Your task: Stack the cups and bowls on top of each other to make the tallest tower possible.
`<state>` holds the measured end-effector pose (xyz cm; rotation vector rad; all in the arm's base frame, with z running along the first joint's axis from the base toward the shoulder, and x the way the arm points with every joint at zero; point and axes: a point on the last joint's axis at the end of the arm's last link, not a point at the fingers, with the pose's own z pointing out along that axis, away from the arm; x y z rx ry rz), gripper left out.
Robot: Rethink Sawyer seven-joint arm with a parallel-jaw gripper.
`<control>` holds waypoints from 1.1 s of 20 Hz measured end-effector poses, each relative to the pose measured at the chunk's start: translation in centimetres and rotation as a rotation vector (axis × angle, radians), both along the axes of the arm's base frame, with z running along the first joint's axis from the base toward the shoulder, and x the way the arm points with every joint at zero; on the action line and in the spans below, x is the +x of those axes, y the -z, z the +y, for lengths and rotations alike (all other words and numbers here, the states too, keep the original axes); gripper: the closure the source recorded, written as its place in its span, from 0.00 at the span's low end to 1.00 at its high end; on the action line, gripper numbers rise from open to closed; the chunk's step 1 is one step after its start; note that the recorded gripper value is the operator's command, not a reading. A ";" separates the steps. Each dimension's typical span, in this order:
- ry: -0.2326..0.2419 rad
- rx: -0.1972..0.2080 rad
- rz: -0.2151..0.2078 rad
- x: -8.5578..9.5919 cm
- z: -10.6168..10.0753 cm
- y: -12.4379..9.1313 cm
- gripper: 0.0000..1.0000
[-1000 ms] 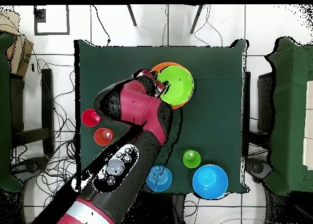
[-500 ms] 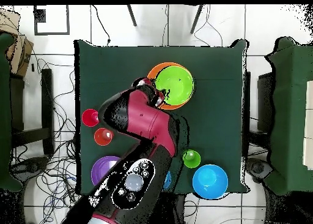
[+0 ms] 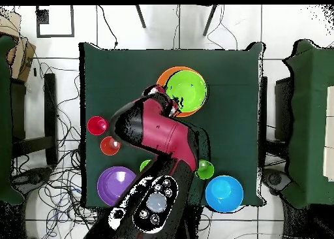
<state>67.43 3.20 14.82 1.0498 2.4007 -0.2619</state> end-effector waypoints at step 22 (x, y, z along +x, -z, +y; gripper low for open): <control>0.017 0.240 -0.019 0.7 -3.1 0.1 0.00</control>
